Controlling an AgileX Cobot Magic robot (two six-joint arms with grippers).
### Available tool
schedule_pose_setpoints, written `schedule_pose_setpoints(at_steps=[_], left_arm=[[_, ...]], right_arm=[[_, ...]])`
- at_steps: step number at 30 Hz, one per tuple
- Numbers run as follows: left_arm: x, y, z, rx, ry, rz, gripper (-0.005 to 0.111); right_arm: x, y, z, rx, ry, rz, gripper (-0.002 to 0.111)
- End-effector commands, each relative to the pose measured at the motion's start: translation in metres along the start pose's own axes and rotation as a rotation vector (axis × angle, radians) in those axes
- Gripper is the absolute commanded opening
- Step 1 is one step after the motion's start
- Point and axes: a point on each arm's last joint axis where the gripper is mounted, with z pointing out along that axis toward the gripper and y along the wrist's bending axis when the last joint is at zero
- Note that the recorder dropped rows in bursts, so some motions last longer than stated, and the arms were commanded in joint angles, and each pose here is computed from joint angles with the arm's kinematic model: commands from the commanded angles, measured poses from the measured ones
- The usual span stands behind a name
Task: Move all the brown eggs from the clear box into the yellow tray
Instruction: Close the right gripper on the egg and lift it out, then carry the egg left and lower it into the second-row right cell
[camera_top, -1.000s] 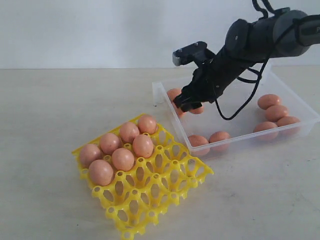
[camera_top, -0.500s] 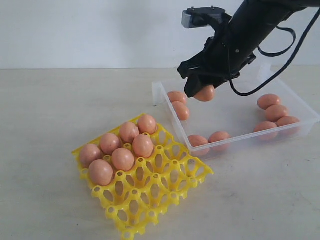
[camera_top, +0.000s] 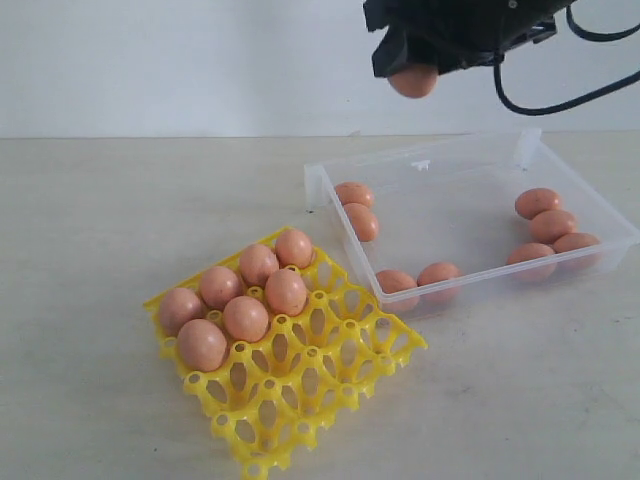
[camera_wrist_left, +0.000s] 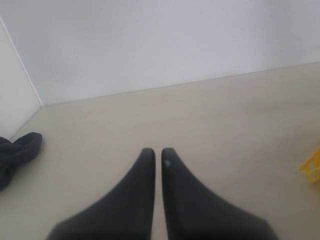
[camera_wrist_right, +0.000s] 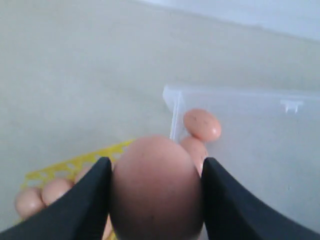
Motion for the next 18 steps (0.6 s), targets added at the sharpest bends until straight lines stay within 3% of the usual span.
schedule_pose_setpoints(at_steps=[1,10,18], left_arm=[[0.001,0.000,0.000,0.005,-0.004,-0.004,0.004],[0.001,0.000,0.000,0.005,-0.004,-0.004,0.004],[0.001,0.000,0.000,0.005,-0.004,-0.004,0.004]], right_arm=[[0.001,0.001,-0.021,0.019,-0.192,0.047,0.000],[0.033,-0.006,-0.032,0.105,-0.444,0.112,0.000],[0.068,0.027,-0.002,0.041,-0.524,0.237,0.000]])
